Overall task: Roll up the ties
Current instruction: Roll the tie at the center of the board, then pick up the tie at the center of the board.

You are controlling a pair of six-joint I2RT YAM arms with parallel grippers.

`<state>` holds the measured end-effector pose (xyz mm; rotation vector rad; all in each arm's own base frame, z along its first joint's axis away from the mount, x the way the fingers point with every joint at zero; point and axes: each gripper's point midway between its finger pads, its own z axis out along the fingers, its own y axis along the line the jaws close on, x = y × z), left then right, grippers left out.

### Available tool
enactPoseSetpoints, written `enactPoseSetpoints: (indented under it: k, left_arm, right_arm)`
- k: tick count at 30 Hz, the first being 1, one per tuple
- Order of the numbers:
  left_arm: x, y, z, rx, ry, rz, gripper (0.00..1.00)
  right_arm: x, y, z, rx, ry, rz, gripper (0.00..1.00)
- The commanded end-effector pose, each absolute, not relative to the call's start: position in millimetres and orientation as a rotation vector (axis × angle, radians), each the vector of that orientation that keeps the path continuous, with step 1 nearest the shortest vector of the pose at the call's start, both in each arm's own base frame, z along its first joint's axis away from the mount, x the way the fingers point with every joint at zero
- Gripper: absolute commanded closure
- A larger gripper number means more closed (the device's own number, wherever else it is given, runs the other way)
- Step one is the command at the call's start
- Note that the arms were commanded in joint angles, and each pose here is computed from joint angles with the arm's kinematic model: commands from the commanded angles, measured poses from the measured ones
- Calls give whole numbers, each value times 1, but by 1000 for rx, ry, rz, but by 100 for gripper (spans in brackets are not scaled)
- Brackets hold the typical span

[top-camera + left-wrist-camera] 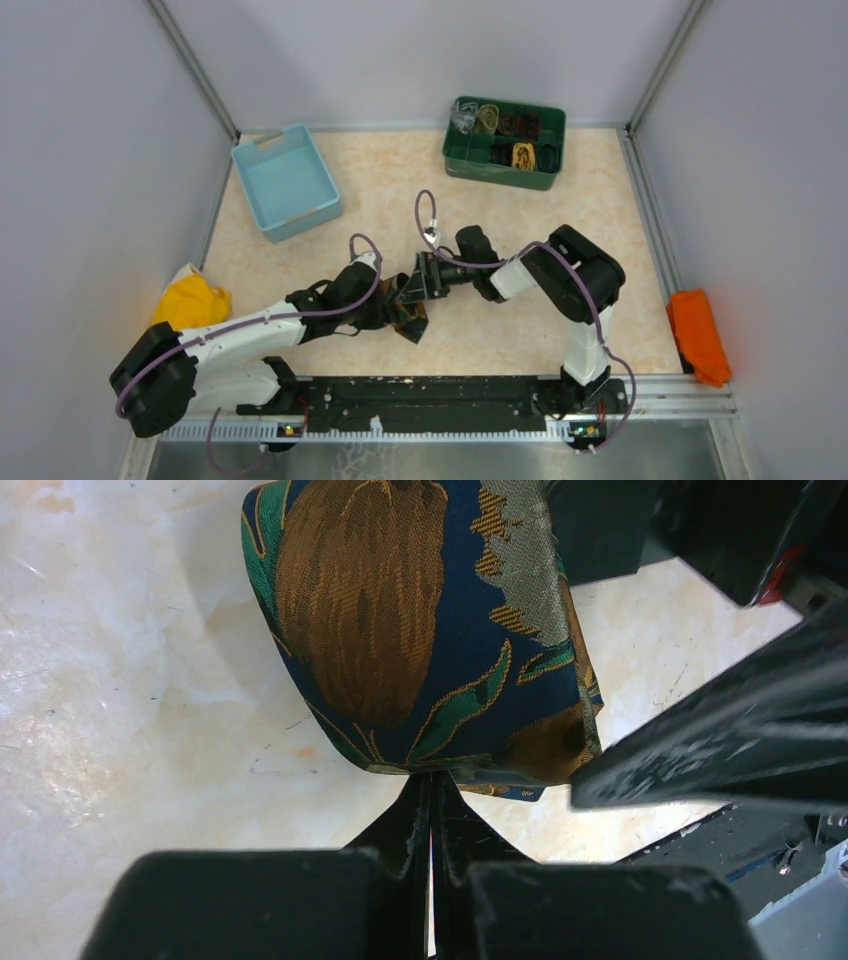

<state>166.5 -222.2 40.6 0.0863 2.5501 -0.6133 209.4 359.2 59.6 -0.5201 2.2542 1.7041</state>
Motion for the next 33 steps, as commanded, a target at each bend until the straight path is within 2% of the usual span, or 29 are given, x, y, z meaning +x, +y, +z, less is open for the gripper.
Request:
enactPoseSetpoints:
  k: [1, 9, 18, 21, 23, 25, 27, 30, 33]
  left_arm:
    - [168, -218, 37, 78, 2547, -588, 100]
    - [168, -216, 36, 77, 2544, -582, 100]
    - [168, -216, 35, 88, 2539, -581, 100]
    - [168, -216, 35, 89, 2537, -581, 100]
    - [169, -215, 38, 75, 2531, -576, 100]
    - [171, -209, 44, 30, 2529, -543, 100]
    - [173, -201, 53, -12, 2521, -496, 100]
    - [176, -192, 69, -66, 2494, -462, 100]
    - [174, -183, 80, -119, 2492, -437, 100]
  right_arm:
    - [207, 374, 73, -657, 2180, 1638, 11]
    - [204, 379, 60, -720, 2255, 1472, 11]
    - [199, 390, 43, -763, 2306, 1430, 32]
    - [199, 392, 39, -754, 2317, 1430, 43]
    - [200, 392, 36, -748, 2327, 1424, 56]
    - [201, 392, 35, -740, 2331, 1411, 61]
    - [203, 390, 33, -730, 2342, 1381, 73]
    - [206, 387, 33, -723, 2340, 1347, 86]
    - [208, 384, 33, -725, 2348, 1312, 89]
